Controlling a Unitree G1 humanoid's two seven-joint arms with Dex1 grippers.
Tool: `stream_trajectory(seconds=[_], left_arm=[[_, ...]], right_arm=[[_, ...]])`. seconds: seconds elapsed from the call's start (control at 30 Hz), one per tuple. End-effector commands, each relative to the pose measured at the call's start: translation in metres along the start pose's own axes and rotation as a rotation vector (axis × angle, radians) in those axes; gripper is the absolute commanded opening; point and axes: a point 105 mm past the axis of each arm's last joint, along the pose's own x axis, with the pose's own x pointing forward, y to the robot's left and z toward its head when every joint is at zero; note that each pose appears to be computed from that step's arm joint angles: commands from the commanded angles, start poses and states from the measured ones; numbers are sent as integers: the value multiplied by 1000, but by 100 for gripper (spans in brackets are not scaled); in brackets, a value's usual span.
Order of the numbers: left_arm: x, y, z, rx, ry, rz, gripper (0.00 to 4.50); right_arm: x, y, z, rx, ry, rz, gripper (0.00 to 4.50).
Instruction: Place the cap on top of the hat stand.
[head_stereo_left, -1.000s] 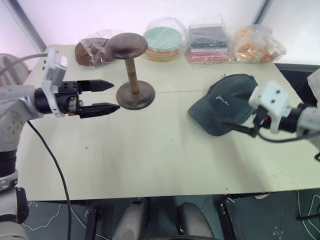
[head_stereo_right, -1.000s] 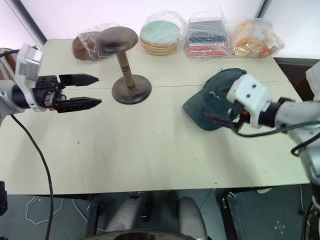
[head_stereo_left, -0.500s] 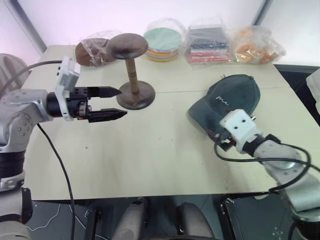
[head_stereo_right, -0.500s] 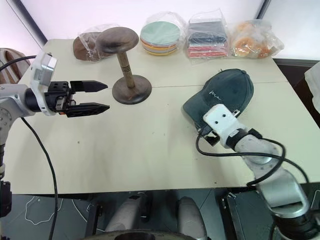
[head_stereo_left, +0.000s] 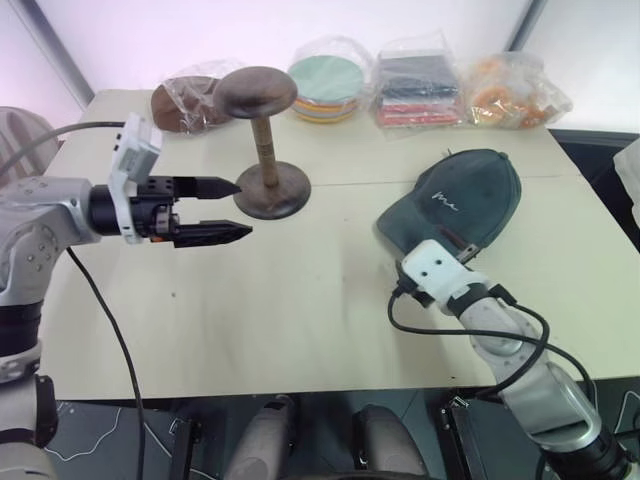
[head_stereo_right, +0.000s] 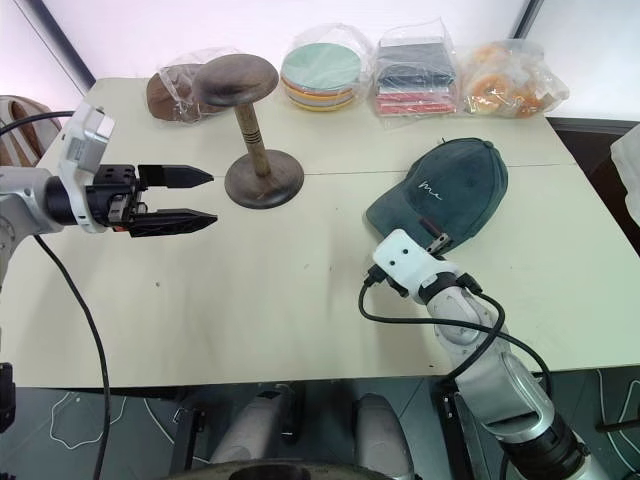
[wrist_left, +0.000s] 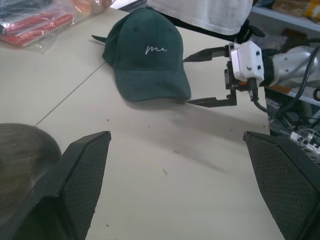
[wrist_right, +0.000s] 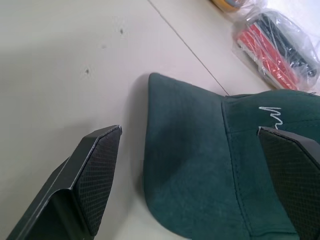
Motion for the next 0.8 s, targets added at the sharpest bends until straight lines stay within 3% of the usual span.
stream_trajectory(seconds=[0.03,0.27,0.8], left_arm=[[-8,-4,13,53,-13,16,450],[-13,-3,19,72,-15,34,450],[-23,-4,28,92,16,59,450]], right_arm=[[-3,-3,-2,-103,-6,-59,442],[-3,-1,-19,-184,61,-122,442],[18,28,-17,-134,114,-156,442]])
